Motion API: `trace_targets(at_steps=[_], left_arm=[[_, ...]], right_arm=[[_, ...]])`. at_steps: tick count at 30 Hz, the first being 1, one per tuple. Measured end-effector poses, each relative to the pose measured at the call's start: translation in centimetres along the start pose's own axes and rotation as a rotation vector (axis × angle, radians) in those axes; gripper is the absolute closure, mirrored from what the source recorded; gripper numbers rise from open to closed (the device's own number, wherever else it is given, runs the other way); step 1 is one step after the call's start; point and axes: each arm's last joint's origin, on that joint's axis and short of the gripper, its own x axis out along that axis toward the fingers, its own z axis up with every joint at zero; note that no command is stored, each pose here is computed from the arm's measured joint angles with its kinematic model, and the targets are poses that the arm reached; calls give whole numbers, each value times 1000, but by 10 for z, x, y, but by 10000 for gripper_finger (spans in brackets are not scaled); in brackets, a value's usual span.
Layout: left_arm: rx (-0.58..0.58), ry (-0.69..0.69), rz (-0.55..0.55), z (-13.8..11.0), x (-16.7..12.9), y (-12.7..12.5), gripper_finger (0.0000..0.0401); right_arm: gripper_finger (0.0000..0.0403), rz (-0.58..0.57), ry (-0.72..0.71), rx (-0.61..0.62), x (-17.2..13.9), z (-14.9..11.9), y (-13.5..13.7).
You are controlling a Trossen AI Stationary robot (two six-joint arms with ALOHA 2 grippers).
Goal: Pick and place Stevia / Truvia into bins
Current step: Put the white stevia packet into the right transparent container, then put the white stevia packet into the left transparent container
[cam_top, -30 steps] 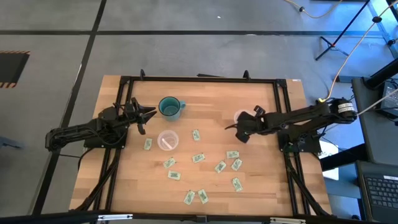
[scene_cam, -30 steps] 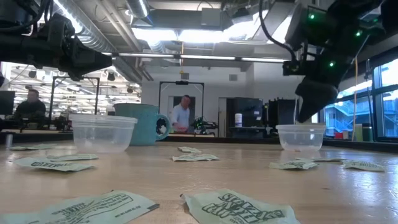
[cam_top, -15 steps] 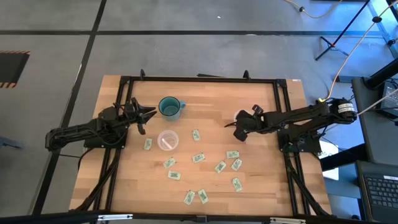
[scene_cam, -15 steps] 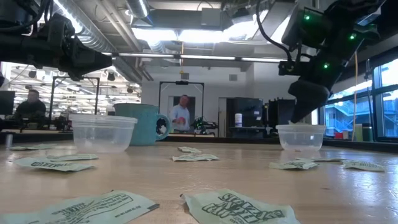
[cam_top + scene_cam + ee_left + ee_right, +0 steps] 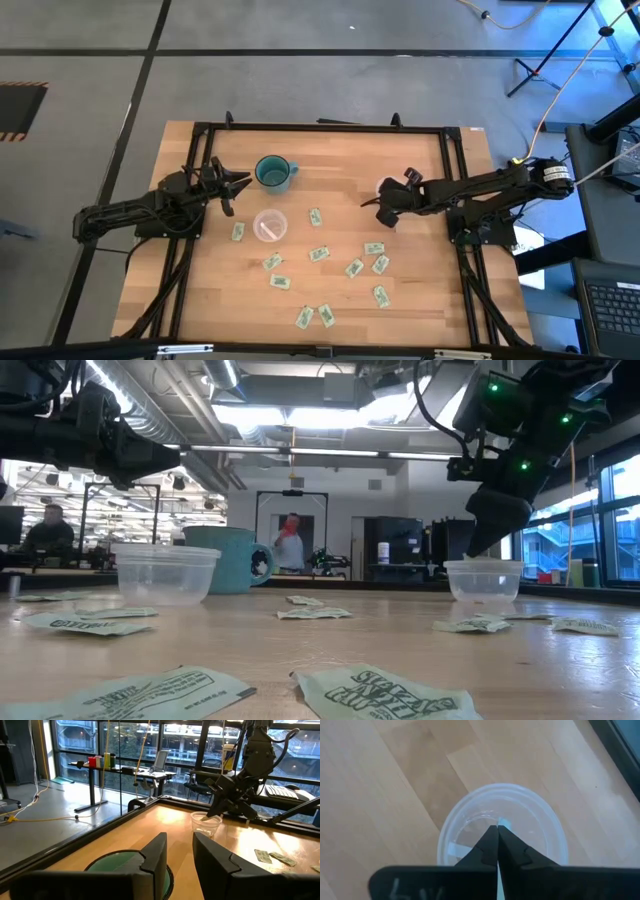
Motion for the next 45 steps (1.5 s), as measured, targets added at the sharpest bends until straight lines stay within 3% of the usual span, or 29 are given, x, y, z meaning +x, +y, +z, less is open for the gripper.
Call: trace_targets(at_steps=[4,11,14,20,26,36,40,45], left_arm=[[0,0,0,0,0,0,313],[-2,0,0,0,0,0,312],[-64,-12,-17,1,0,-1,312],[-45,-43,-233,21,-4,-9,298],[5,-114,-369,48,-6,-19,288],[120,105,-495,63,18,-44,287],[124,333,-488,61,24,-54,287],[124,598,-419,41,30,-64,287]], right_arm=[[385,5,-11,4,0,1,1],[310,12,-26,14,0,3,1],[292,11,-28,12,-1,3,1],[285,19,-50,-17,-3,8,2],[285,29,-79,-30,-3,12,3],[285,32,-90,-26,-3,13,3],[285,32,-90,-26,-3,13,3],[285,32,-90,-28,-3,13,3]])
